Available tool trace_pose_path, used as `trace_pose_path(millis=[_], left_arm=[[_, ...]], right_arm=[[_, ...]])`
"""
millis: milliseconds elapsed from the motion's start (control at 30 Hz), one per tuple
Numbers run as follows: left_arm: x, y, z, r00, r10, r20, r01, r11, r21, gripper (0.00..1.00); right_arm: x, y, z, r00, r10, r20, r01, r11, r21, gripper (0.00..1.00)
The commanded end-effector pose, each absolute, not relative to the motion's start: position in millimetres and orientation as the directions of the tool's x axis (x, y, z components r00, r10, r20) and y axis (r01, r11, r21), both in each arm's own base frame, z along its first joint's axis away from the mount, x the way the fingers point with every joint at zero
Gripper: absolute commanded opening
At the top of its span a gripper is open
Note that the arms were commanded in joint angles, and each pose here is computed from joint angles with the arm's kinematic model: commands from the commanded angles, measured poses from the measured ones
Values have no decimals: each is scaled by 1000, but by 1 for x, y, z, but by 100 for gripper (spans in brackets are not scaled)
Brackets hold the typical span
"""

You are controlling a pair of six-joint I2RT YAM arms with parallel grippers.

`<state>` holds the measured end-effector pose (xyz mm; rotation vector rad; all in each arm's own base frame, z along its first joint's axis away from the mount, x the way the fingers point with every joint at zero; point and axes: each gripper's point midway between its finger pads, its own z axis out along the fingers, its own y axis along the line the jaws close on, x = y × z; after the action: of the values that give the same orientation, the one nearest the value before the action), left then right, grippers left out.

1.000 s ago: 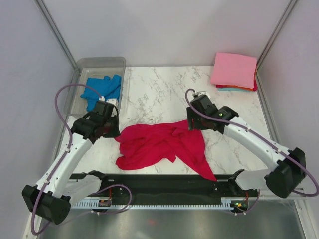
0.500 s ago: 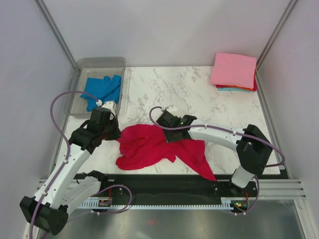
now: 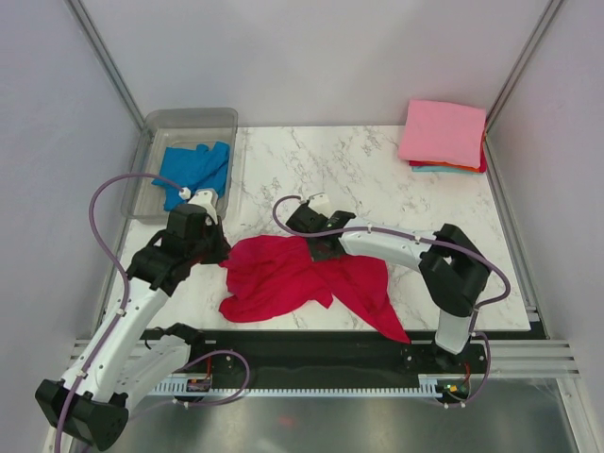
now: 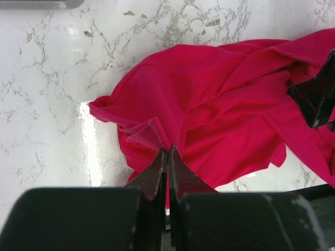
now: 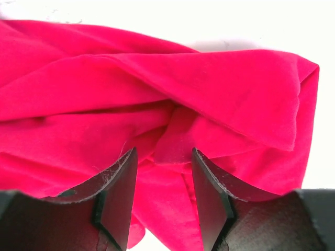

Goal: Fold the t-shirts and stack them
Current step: Flatten the tshirt out

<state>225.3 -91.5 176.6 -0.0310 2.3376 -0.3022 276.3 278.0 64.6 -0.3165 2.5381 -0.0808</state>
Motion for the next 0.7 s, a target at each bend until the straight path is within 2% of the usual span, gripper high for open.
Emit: trace_pose_path(millis=[0,167,433,533,567,667], left_arm=[[232,-97,182,-688,-139,-712,74,963,-259,2],[232,-98,182,-688,-139,-712,76,962,-261,2],[232,-97,182,-686,-139,-714,75,963,-260,2],[233,-97,182,-687,-139,-713,73,963,-259,2],[233,-97,182,-686,-140,-715,73,963,-258,2],[233,-96,182,-686,-139,-714,71,964,-257,2]], right_arm=[[287,277,76,-791,-212,-573,-158,977,-142,53],[288,271,69,-794,-221,-567,-146,974,-176,50],[291,266,61,-795,-233,-560,-136,968,-209,40],[292,264,62,-795,-229,-562,-130,969,-211,28],[291,265,64,-792,-232,-565,-133,968,-211,19],[292,260,72,-783,-228,-578,-123,969,-215,8]])
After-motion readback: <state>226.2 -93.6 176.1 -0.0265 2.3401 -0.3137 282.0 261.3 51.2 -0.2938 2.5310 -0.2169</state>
